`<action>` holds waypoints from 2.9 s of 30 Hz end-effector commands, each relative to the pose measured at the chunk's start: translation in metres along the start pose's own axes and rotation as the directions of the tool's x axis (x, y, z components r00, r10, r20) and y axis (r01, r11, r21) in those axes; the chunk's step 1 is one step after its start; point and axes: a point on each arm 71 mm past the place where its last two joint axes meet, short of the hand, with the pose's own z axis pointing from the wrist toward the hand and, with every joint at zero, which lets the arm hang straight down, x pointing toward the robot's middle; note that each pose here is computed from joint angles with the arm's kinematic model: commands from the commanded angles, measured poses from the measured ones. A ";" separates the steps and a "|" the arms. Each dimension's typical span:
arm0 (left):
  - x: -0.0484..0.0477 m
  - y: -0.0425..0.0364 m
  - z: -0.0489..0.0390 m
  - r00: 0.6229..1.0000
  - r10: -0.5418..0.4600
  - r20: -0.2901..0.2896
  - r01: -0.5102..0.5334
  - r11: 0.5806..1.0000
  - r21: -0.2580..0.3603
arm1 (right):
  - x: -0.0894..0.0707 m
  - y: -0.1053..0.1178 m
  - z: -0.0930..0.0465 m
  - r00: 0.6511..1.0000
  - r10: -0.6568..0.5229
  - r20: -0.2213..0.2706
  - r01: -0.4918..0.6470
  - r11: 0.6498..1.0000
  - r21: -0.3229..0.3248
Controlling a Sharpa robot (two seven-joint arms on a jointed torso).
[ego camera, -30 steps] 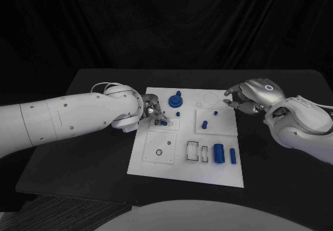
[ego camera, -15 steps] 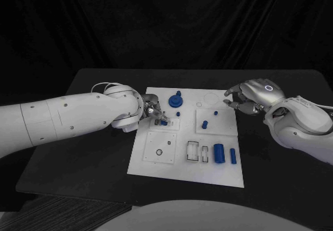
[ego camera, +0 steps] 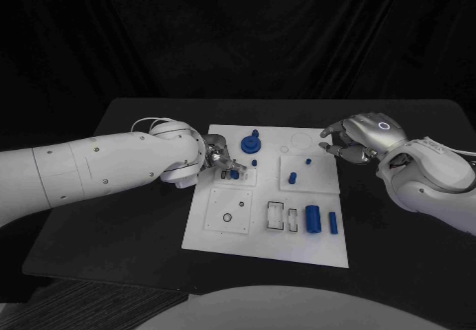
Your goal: Assemble the parts on the task board
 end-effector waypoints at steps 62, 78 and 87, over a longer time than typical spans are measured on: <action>0.0066 0.0008 -0.0017 1.000 -0.012 0.006 0.012 1.000 0.010 | 0.004 -0.002 -0.001 1.000 -0.001 -0.006 0.001 1.000 0.026; -0.0027 0.0065 -0.0172 0.993 -0.069 0.096 0.062 0.995 0.077 | 0.003 -0.003 -0.002 1.000 -0.001 -0.005 0.001 1.000 0.027; -0.0209 0.0052 -0.0295 0.982 -0.093 0.164 0.062 0.981 0.184 | 0.003 -0.003 -0.002 1.000 0.000 -0.001 0.000 1.000 0.029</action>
